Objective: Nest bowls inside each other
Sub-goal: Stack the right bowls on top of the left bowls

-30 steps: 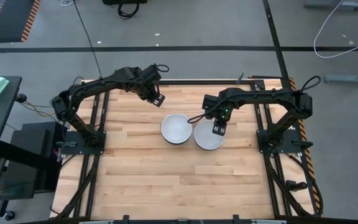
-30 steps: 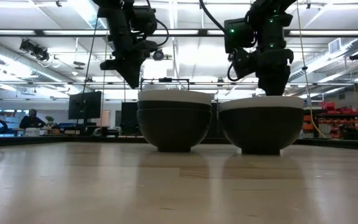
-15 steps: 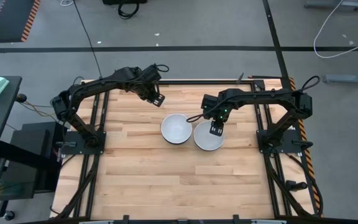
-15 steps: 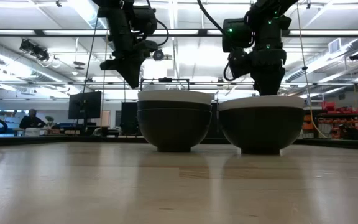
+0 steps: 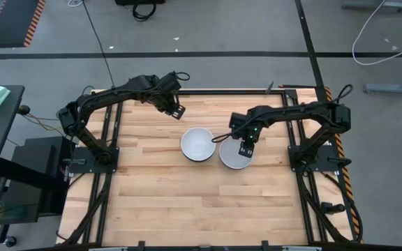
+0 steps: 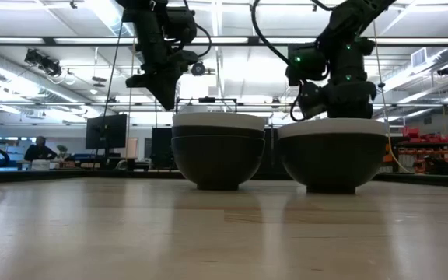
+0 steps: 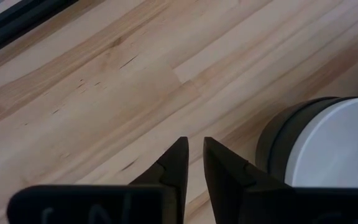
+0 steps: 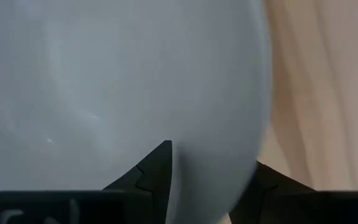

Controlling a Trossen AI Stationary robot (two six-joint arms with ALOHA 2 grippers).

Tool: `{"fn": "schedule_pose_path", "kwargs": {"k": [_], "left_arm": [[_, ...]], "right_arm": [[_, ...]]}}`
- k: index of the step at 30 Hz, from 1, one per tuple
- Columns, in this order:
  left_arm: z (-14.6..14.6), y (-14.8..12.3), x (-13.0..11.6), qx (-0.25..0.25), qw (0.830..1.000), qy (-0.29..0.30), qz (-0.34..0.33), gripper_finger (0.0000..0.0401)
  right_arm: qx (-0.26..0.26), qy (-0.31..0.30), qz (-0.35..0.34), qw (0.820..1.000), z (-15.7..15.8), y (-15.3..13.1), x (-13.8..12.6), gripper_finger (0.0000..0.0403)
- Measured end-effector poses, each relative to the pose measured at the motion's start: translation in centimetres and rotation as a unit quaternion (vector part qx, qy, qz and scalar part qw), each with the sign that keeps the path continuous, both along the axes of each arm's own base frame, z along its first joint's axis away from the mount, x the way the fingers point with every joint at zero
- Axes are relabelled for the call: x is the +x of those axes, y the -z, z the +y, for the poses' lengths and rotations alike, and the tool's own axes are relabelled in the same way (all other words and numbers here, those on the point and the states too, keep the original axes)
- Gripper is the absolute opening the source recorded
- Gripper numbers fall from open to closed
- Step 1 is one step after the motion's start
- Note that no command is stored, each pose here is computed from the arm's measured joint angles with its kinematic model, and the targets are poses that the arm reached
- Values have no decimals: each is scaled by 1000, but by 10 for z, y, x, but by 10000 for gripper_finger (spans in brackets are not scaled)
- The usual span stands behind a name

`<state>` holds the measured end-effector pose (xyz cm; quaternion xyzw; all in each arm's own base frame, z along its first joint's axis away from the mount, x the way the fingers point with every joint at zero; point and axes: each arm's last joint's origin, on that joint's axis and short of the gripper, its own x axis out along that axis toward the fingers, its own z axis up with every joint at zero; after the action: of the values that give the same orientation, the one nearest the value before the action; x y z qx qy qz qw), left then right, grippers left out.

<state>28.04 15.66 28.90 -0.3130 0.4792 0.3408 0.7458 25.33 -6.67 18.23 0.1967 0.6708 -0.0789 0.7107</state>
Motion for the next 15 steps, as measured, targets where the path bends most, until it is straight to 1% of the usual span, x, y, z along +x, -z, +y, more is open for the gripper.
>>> {"fn": "schedule_pose_path", "kwargs": {"k": [4,7,10,15], "left_arm": [[0,0,0,0,1000,0,0,59],[0,0,0,0,1000,0,0,63],[0,0,0,1,1000,0,-2,63],[0,0,0,1,1000,0,-2,56]], "right_arm": [[12,12,-5,1000,1,9,-3,125],[13,16,-5,1000,2,10,-3,112],[13,16,-7,1000,1,9,-2,88],[16,16,-24,999,1,7,1,32]]}}
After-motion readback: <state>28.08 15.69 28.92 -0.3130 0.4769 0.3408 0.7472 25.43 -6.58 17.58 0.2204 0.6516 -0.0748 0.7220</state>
